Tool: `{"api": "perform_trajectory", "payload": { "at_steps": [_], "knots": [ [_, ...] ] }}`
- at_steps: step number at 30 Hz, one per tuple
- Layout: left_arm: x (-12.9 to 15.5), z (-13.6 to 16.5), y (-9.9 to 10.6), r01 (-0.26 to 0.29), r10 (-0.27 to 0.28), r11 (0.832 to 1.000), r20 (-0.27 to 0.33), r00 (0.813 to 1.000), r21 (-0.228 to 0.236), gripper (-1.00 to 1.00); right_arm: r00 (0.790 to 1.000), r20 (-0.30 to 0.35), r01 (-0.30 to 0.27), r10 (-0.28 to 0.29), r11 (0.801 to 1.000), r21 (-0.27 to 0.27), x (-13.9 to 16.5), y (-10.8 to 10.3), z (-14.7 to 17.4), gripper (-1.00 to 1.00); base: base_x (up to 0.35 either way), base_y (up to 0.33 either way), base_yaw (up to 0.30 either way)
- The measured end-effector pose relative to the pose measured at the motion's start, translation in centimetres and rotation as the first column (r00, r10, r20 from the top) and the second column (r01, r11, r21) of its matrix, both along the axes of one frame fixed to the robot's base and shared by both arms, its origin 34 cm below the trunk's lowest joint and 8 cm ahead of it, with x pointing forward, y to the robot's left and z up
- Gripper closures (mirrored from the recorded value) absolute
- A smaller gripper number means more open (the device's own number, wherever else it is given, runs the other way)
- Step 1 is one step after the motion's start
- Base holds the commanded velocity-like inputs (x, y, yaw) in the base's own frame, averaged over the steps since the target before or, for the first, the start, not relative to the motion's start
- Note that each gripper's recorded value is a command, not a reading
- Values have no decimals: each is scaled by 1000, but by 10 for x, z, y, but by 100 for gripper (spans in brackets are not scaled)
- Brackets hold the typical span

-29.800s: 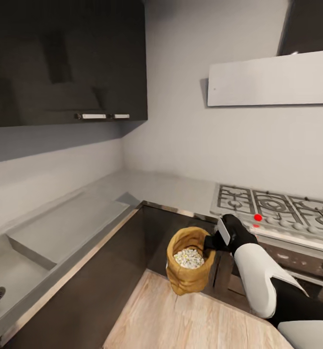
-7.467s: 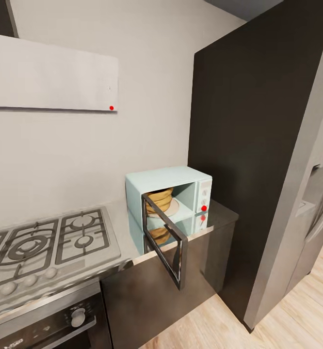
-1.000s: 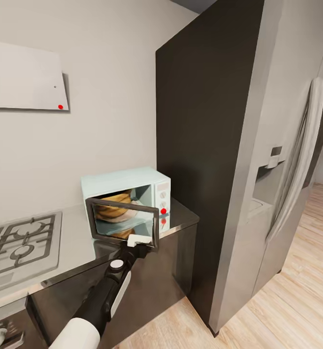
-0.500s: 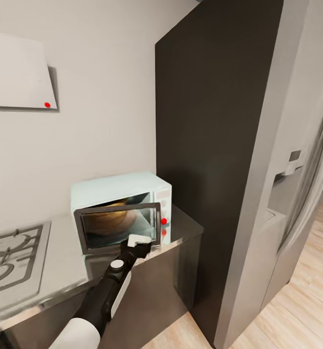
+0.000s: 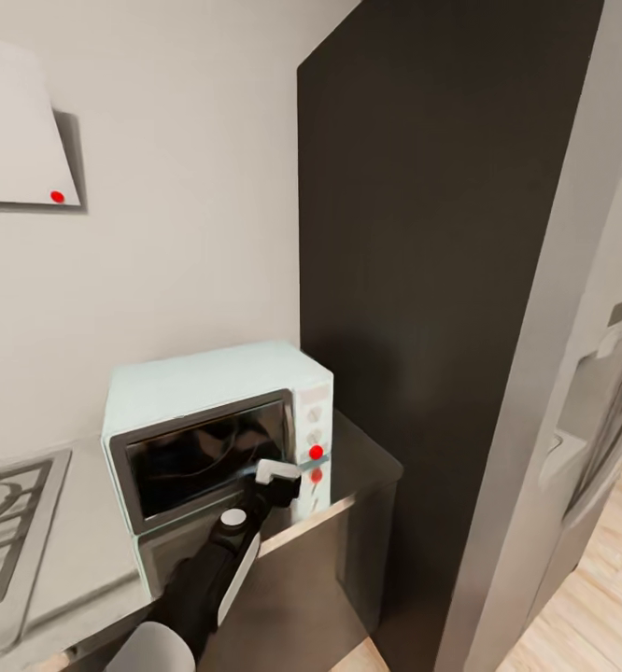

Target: In the kitchen, take the popcorn bag from the countertop, put it into the microwave, and heat it until the popcorn is cooked so the cooked popcorn ends up inside the bag.

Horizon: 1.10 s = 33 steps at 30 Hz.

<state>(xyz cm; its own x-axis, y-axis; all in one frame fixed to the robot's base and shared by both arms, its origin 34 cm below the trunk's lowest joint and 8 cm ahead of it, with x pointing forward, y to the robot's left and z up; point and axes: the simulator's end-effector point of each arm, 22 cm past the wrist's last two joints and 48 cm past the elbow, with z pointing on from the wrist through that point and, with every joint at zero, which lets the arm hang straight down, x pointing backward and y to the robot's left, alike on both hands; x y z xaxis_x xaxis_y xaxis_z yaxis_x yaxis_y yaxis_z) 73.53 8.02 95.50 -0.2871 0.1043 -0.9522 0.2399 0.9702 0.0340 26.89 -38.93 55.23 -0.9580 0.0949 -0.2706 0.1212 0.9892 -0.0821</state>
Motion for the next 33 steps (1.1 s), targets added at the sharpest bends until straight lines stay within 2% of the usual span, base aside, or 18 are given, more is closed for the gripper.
{"api": "perform_trajectory", "payload": {
  "at_steps": [3,7,9,10,11,12,14,22,24,27,28,30,31,32,33],
  "knots": [
    [-8,-8,-12,31,-31,999,-7,999,18,-100,1000,-1,0,0,1000,0,0,0,0,-100,122,0,0],
    [-9,-9,-14,35,-35,999,-8,999,20,-100,1000,-1,-1,1,1000,-1,0,-1,0,-100,-16,0,0],
    [0,-9,-13,34,-33,999,-16,999,30,-100,1000,-2,0,0,1000,-2,0,-1,0,-100,-281,0,0],
    [5,3,-8,27,-27,1000,0,1000,1,-100,1000,-2,-1,1,1000,-1,0,-1,0,-100,-328,0,0],
    [10,19,-1,-2,2,1000,32,999,-12,-100,1000,-2,-1,1,1000,-2,0,-1,0,-100,-338,0,0],
    [12,29,4,-30,30,1000,59,998,6,-100,1000,-2,-2,2,1000,-2,0,-1,0,-100,-342,0,0],
    [14,32,10,-64,63,998,69,996,22,-100,1000,-2,-2,2,1000,-2,0,-1,0,-100,-344,0,0],
    [13,32,7,-65,62,997,75,995,33,-100,1000,-3,-4,4,1000,-2,0,-1,0,-100,-345,0,0],
    [11,33,2,-52,49,998,77,996,39,-100,1000,-3,-4,4,1000,-1,0,0,0,-100,-345,0,0],
    [1,30,-32,29,-35,996,80,996,79,-100,1000,-3,-3,3,1000,0,0,0,-1,-100,-345,0,0],
    [-2,28,-39,44,-50,996,73,996,77,-100,1000,-3,-3,3,1000,0,0,0,-1,-100,-342,-15,0],
    [-13,8,-58,86,-87,995,18,996,39,-100,1000,-4,-4,4,1000,0,0,0,-1,-100,-277,-54,0],
    [-20,-10,-65,101,-100,995,-27,995,18,-100,1000,-4,-4,4,1000,0,0,1,-1,-100,-99,-30,0],
    [-30,-37,-69,107,-108,994,-97,989,-7,-100,1000,-4,-4,4,1000,1,0,1,-1,-100,-64,-19,0],
    [-35,-53,-68,105,-106,994,-134,985,-11,-100,1000,-4,-4,4,1000,1,0,1,-1,-100,-26,-8,0]
  ]
}}
